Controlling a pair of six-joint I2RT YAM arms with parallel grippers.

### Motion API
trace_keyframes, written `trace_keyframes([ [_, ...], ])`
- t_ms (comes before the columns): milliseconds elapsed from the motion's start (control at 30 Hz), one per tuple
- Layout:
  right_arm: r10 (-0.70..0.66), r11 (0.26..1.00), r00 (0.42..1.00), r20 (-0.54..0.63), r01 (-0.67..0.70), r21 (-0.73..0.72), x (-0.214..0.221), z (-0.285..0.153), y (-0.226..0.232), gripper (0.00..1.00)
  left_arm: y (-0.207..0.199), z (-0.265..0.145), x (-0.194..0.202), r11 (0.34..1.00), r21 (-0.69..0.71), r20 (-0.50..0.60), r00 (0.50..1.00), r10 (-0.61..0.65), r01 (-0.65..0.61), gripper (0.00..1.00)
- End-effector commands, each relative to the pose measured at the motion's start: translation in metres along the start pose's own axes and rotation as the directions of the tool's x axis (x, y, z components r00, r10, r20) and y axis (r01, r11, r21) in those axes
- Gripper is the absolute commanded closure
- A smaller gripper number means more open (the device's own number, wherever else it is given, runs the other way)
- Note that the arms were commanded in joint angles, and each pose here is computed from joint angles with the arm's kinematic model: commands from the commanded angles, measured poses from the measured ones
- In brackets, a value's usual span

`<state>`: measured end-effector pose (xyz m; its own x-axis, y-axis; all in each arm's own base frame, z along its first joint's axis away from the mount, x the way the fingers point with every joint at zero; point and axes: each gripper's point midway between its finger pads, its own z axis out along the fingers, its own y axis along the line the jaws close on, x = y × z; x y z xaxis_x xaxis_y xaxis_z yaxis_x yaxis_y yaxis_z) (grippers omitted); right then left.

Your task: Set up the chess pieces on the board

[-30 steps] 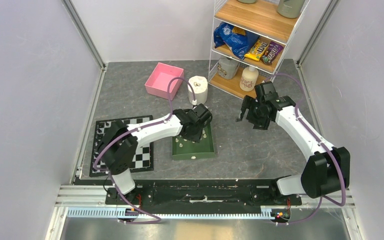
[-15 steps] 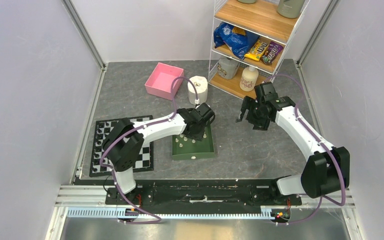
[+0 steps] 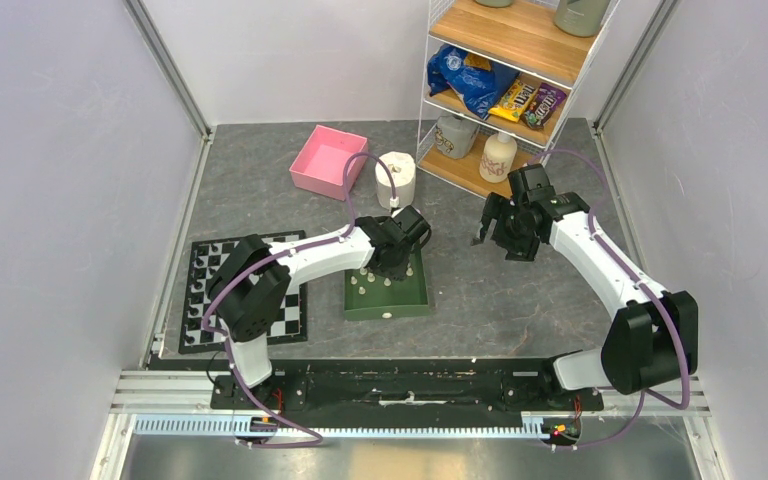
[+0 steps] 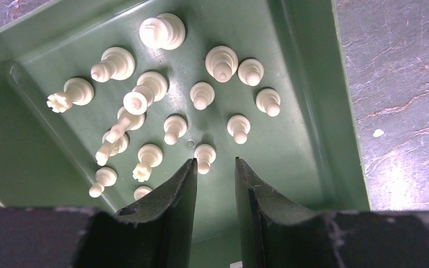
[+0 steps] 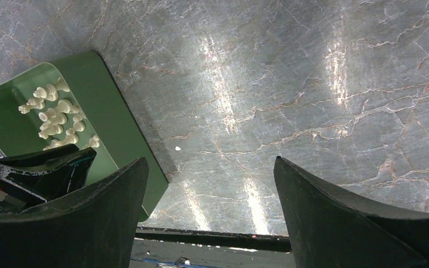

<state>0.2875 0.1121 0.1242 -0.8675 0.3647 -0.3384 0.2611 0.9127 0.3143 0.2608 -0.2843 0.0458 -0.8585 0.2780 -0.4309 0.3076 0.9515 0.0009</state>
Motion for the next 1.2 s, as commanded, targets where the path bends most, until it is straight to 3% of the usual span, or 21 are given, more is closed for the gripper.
trace_keyframes([
  [0, 0.004, 1.000, 1.000, 0.004, -0.004, -0.008, -0.002, 0.001, 0.002, 0.09, 0.002, -0.005, -0.014, 0.998, -0.014, 0.053, 0.997, -0.054, 0.055, 0.62],
  [1167, 0.008, 1.000, 1.000, -0.012, -0.008, -0.015, 0.000, 0.003, 0.004, 0.09, 0.013, 0.007, -0.001, 0.995, -0.059, 0.007, 0.996, -0.084, 0.084, 0.69],
])
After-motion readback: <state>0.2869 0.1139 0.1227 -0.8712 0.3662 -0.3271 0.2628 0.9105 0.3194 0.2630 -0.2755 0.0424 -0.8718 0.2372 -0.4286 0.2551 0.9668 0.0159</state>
